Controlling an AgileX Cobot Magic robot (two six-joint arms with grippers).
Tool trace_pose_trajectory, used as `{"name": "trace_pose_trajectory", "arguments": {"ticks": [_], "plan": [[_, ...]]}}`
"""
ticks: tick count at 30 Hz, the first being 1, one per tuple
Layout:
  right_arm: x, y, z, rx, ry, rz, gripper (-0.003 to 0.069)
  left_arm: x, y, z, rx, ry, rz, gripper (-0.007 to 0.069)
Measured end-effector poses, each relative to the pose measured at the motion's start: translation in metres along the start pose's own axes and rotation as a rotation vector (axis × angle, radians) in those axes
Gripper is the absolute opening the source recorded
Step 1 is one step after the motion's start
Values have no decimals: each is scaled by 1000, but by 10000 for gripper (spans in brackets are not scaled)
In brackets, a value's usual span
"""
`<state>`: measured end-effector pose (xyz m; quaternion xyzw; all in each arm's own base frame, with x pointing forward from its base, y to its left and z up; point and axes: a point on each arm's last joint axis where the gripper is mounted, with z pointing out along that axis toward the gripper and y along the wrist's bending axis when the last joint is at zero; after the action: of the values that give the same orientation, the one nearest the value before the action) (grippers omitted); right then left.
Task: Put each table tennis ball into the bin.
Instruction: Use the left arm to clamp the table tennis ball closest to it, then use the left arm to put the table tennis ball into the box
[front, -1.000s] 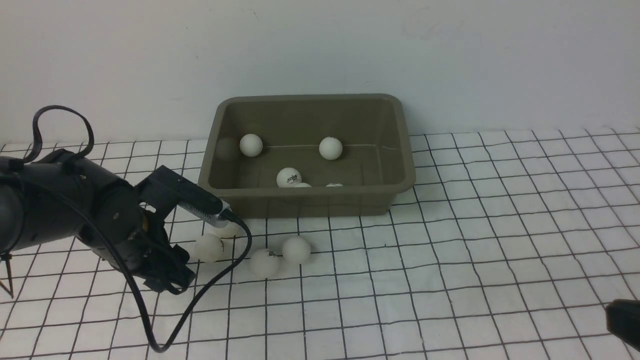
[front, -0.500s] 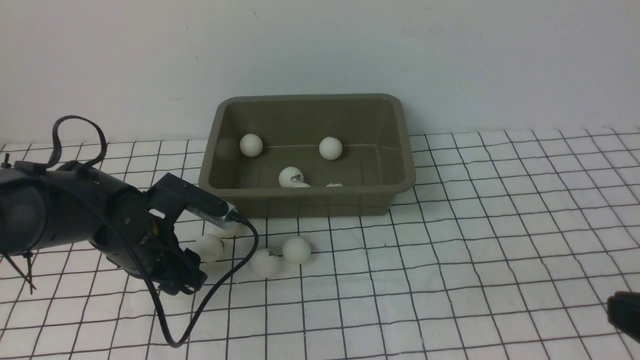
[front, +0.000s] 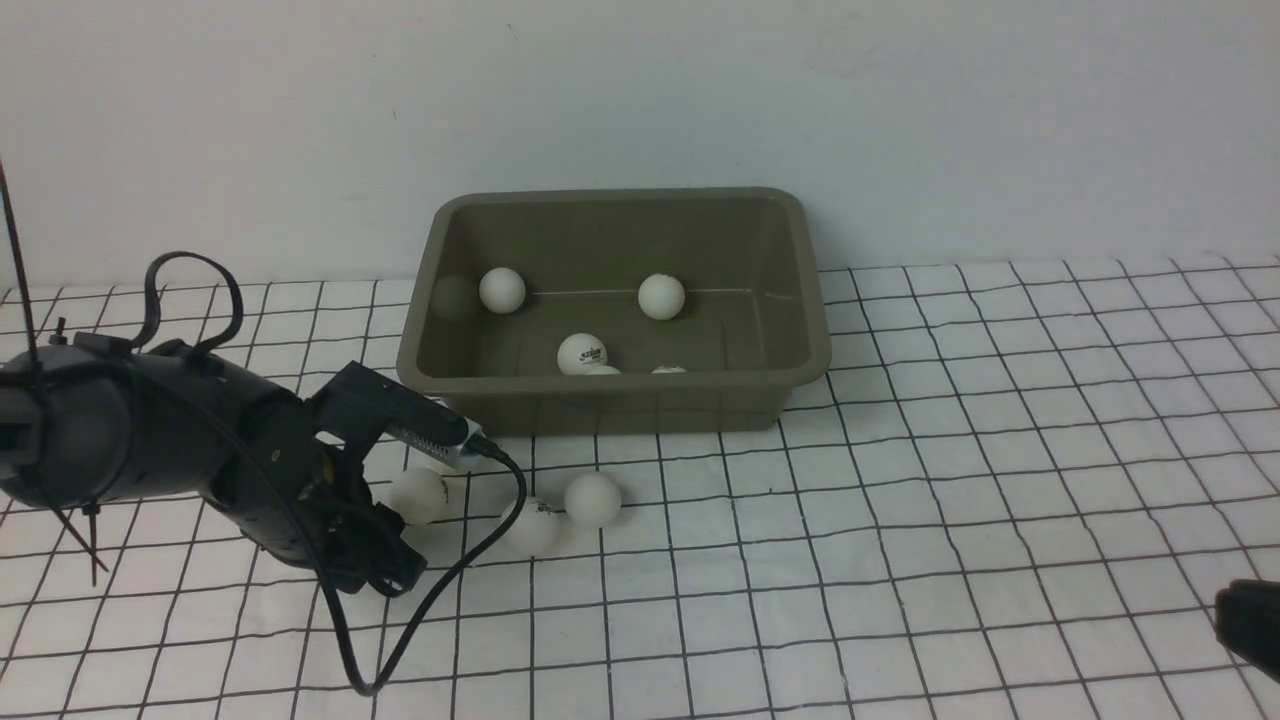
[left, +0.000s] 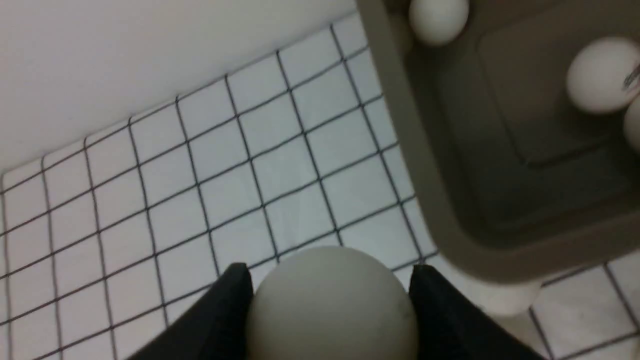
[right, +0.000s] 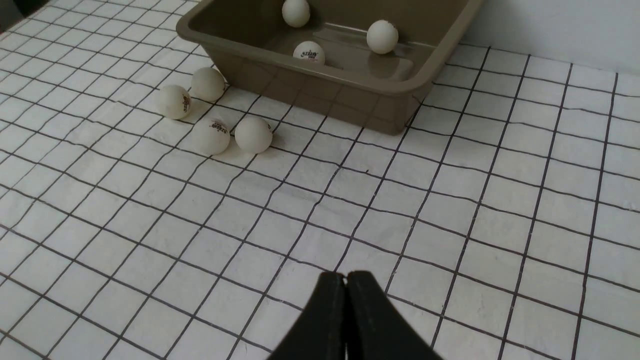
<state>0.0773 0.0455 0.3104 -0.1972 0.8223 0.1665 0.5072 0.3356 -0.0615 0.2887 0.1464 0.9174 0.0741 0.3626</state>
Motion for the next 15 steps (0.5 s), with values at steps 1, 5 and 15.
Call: {"name": "trace_pose_trajectory", "arguments": {"ticks": [1,5,15], "plan": [[0,0,0,1,-2,0,-10,-5,-1,4,13,-6,-9,349],[-1,0,0,3,-11,0,-10,-18,-9,25,47,4,-42,349],[-2,-1,0,6,-18,0,-10,-43,-50,83,147,81,16,349]]}}
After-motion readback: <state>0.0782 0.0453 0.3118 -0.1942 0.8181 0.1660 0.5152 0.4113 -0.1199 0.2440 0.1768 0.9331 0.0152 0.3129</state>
